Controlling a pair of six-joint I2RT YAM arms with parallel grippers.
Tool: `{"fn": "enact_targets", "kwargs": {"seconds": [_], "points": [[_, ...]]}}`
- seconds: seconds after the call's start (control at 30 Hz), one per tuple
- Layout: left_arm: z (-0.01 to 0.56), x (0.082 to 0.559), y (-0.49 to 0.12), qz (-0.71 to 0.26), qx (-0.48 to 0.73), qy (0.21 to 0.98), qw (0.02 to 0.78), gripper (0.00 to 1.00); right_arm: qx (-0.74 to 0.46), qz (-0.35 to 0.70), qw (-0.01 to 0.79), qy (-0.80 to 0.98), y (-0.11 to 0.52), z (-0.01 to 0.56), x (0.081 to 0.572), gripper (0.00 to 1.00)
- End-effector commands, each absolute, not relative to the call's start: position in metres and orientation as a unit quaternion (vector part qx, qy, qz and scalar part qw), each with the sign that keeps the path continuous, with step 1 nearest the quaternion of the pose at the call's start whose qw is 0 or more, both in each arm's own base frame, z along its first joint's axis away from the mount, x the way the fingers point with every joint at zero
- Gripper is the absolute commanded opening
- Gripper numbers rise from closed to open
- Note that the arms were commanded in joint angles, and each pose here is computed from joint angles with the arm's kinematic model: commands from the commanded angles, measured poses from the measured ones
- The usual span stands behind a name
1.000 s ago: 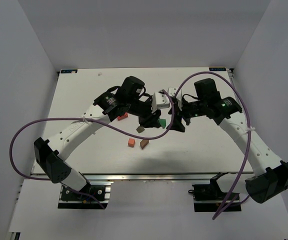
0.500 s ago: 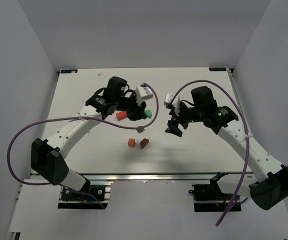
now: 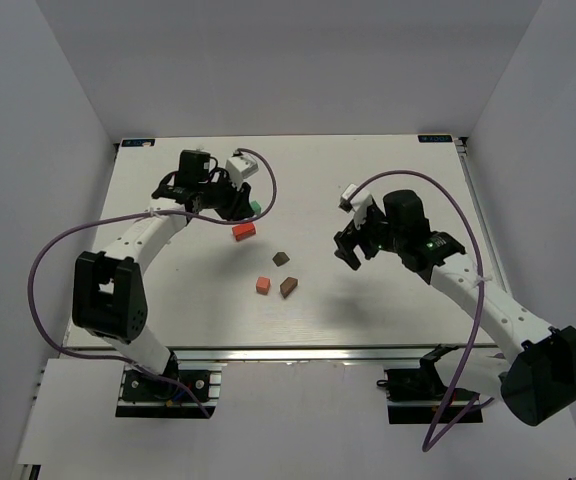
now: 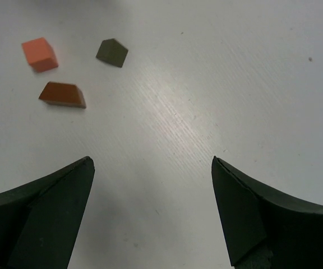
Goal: Build the wood block tower
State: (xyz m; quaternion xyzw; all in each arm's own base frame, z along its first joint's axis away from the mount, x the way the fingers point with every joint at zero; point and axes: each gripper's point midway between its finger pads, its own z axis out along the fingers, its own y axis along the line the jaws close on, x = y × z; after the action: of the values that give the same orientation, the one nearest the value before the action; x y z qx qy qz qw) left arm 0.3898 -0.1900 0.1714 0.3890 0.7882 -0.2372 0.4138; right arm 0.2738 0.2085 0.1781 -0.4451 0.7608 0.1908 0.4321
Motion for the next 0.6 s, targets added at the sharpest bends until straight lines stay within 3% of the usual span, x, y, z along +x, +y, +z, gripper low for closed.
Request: {"fn": "enact_targets", "kwargs": {"seconds": [0.0, 0.27, 0.57], "points": [[0.168, 0.404, -0.185, -0.227, 0.401, 0.775, 0.432, 0.00, -0.382, 0.170, 0.502, 0.757, 0.202, 0.207, 0.300, 0.89], [0.149, 0.427, -0.161, -0.175, 0.350, 0.789, 0.474, 0.00, -0.312, 0.136, 0.529, 0.777, 0.186, 0.207, 0.316, 0.89], [0.141, 0.426, -0.164, -0.188, 0.374, 0.756, 0.504, 0.00, -0.327, 0.137, 0.493, 0.795, 0.190, 0.189, 0.320, 0.89]]}}
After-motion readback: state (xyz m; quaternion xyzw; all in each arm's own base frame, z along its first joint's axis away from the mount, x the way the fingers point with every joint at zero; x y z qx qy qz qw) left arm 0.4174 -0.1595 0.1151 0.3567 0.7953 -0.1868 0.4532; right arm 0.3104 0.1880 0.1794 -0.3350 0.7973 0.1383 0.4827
